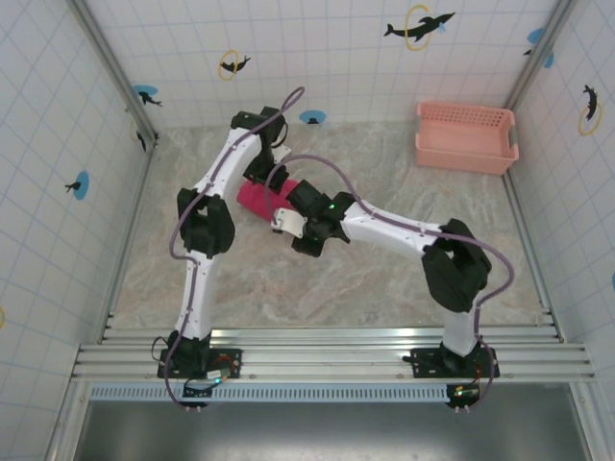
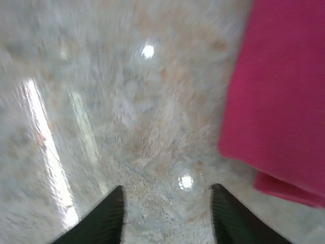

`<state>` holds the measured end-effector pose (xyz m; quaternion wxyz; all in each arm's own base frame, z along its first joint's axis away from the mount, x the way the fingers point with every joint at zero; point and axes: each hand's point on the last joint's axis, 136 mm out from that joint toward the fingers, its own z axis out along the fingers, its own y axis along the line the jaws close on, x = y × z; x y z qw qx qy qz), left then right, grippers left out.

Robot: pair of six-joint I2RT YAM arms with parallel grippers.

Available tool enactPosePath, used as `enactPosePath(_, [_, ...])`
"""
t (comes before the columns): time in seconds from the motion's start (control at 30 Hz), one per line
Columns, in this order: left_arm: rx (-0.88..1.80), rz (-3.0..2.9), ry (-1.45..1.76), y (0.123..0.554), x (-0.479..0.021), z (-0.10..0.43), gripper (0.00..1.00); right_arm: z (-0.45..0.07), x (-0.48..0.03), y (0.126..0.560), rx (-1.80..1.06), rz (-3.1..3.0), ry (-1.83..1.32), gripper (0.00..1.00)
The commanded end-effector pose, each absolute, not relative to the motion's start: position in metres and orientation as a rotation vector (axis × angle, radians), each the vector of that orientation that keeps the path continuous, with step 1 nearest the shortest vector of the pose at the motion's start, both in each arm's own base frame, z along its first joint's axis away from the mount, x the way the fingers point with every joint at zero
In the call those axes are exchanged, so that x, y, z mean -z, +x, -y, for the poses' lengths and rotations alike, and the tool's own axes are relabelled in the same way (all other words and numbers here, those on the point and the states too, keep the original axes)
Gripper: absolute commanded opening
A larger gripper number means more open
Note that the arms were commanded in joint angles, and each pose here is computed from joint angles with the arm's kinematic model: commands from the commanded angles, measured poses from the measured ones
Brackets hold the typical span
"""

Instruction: Roll up the long pants

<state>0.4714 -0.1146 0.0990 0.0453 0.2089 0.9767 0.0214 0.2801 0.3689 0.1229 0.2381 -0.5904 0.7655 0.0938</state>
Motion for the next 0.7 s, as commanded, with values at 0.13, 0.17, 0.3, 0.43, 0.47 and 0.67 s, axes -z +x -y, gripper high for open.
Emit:
enactPosePath(0.13, [0.024, -3.015, 0.613, 0.479, -0.066, 0.128, 0.74, -0.364, -0.175, 0.270, 0.127, -1.857, -1.569, 0.98])
enactPosePath(0.17, [0.033, -3.015, 0.607, 0.481, -0.063, 0.129, 0.74, -0.361, -0.174, 0.275, 0.223, -1.859, -1.553, 0.98])
enactPosePath(0.3, [0.065, -3.021, 0.593, 0.487, -0.049, 0.134, 0.74, -0.360, -0.186, 0.277, 0.657, -1.662, -1.513, 0.98])
enactPosePath(0.43, [0.110, -3.048, 0.538, 0.489, -0.032, 0.141, 0.74, -0.385, -0.207, 0.261, 0.675, -1.504, -1.356, 0.98])
enactPosePath(0.47, [0.118, -3.055, 0.536, 0.488, -0.027, 0.143, 0.74, -0.389, -0.196, 0.263, 0.603, -1.589, -1.383, 0.98])
enactPosePath(0.67, [0.051, -3.090, 0.587, 0.480, -0.009, 0.150, 0.74, -0.407, -0.144, 0.259, 0.406, -1.779, -1.610, 0.98])
